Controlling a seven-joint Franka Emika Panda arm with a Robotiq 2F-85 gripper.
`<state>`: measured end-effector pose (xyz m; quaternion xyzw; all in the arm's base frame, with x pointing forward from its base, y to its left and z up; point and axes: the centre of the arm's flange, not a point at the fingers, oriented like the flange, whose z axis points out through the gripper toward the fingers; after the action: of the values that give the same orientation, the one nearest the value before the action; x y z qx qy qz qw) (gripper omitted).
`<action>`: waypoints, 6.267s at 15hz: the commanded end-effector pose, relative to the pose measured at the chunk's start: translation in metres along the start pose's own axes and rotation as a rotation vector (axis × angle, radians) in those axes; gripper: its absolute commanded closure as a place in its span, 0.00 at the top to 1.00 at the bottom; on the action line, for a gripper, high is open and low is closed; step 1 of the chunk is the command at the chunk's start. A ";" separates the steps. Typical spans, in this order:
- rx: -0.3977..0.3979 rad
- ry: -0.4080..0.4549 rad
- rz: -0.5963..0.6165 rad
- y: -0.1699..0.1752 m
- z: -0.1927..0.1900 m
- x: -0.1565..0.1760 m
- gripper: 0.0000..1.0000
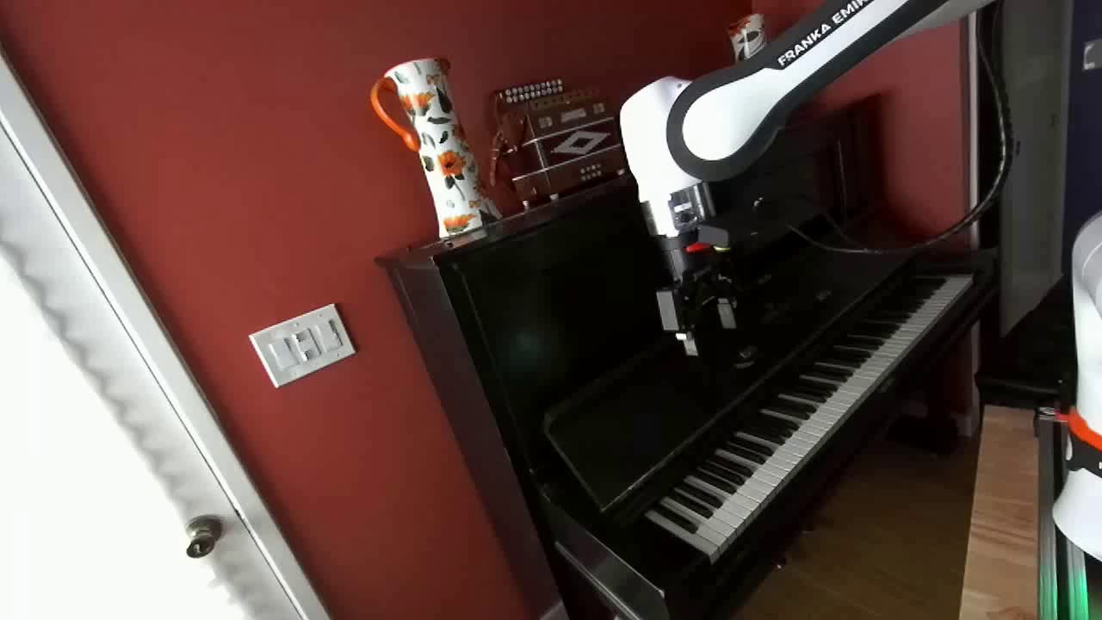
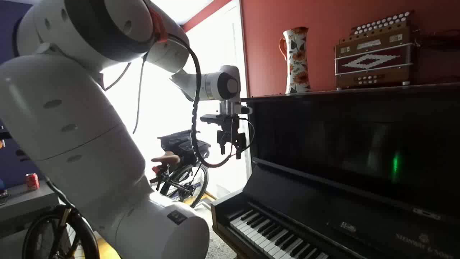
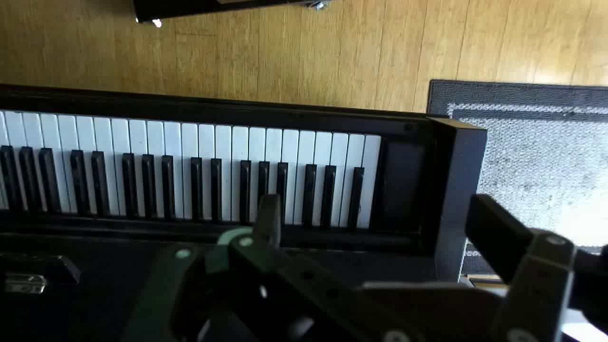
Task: Press the key on the left side of the piano
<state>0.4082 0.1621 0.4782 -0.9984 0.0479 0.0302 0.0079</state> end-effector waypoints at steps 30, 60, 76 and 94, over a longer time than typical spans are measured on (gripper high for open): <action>0.048 -0.200 -0.098 0.041 0.297 0.020 1.00; 0.022 0.013 -0.111 0.071 0.330 0.046 0.00; 0.037 -0.016 -0.106 0.068 0.350 0.049 0.00; -0.005 0.042 -0.094 0.069 0.305 0.045 0.00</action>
<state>0.4345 0.0940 0.1560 -0.9997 -0.0034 0.0136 0.0186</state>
